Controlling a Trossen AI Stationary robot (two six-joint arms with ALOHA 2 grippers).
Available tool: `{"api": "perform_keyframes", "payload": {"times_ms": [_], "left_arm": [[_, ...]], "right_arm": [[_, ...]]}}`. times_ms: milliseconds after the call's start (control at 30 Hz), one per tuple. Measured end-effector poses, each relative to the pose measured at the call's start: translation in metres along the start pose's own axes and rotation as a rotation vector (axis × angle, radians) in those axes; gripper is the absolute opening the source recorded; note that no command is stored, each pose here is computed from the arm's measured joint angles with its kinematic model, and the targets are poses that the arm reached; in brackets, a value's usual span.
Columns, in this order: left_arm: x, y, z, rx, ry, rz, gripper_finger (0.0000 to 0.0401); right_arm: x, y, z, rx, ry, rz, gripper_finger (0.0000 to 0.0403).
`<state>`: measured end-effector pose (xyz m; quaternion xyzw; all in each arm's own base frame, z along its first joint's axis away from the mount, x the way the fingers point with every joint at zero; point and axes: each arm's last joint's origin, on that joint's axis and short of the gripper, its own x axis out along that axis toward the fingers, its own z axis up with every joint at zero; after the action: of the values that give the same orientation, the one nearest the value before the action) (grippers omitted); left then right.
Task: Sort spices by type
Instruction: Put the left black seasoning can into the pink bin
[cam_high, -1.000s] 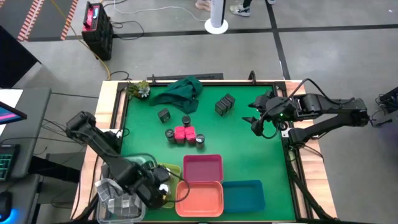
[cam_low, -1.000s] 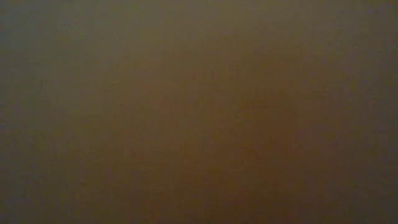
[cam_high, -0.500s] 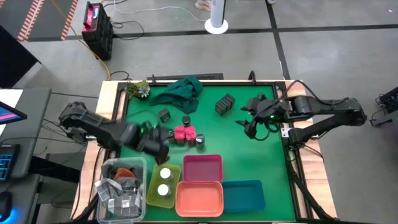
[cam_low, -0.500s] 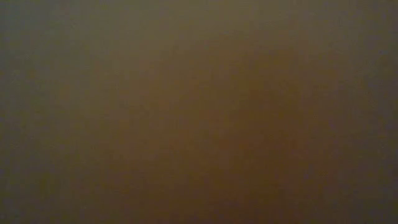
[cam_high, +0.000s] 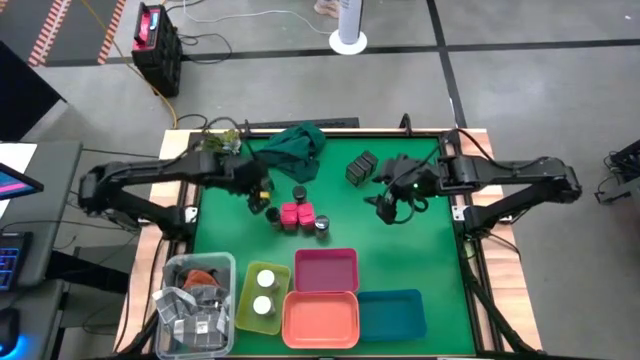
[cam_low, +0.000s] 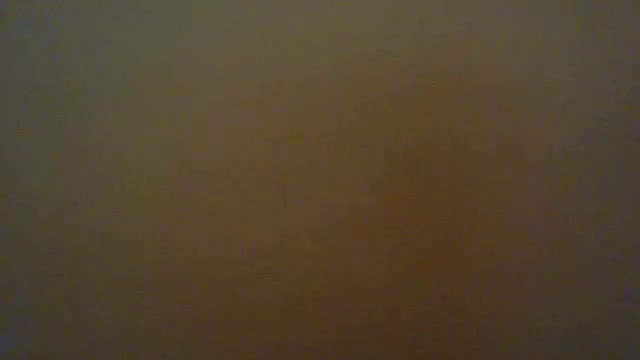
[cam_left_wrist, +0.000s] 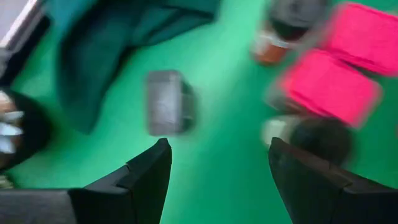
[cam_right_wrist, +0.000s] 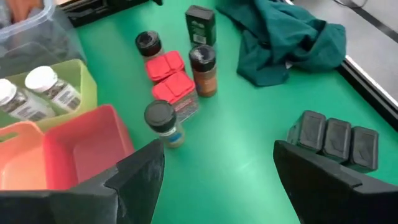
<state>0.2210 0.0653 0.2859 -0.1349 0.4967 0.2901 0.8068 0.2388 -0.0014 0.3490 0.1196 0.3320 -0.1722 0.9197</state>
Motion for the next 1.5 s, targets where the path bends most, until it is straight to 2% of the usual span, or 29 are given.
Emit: {"api": "perform_keyframes", "payload": {"times_ms": [167, 367, 700, 967, 1133, 1367, 1500], "left_arm": [[0.024, 0.026, 0.013, -0.014, 0.017, 0.021, 0.0257], [0.054, 0.044, 0.022, -0.014, 0.085, 0.018, 0.0257], [0.074, 0.046, 0.024, 0.010, 0.145, -0.010, 0.0300], [0.092, 0.042, 0.020, -0.005, 0.228, -0.078, 0.0301], [0.100, 0.041, 0.020, 0.007, 0.255, -0.076, 0.0257], [0.093, 0.044, 0.025, 0.007, 0.228, -0.071, 0.0123], [0.072, 0.055, 0.036, -0.018, 0.167, -0.068, 0.0116]], "right_arm": [[0.003, -0.011, 0.004, 0.040, -0.005, -0.029, 0.0324], [0.005, -0.022, 0.008, 0.078, -0.012, -0.049, 0.0324], [0.006, -0.030, 0.010, 0.088, -0.007, -0.053, 0.0324], [0.006, -0.031, 0.010, 0.076, -0.007, -0.055, 0.0324], [0.006, -0.031, 0.010, 0.070, -0.007, -0.055, 0.0324], [0.006, -0.031, 0.010, 0.070, -0.007, -0.056, 0.0324], [0.006, -0.031, 0.010, 0.069, -0.007, -0.056, 0.0324]]}}
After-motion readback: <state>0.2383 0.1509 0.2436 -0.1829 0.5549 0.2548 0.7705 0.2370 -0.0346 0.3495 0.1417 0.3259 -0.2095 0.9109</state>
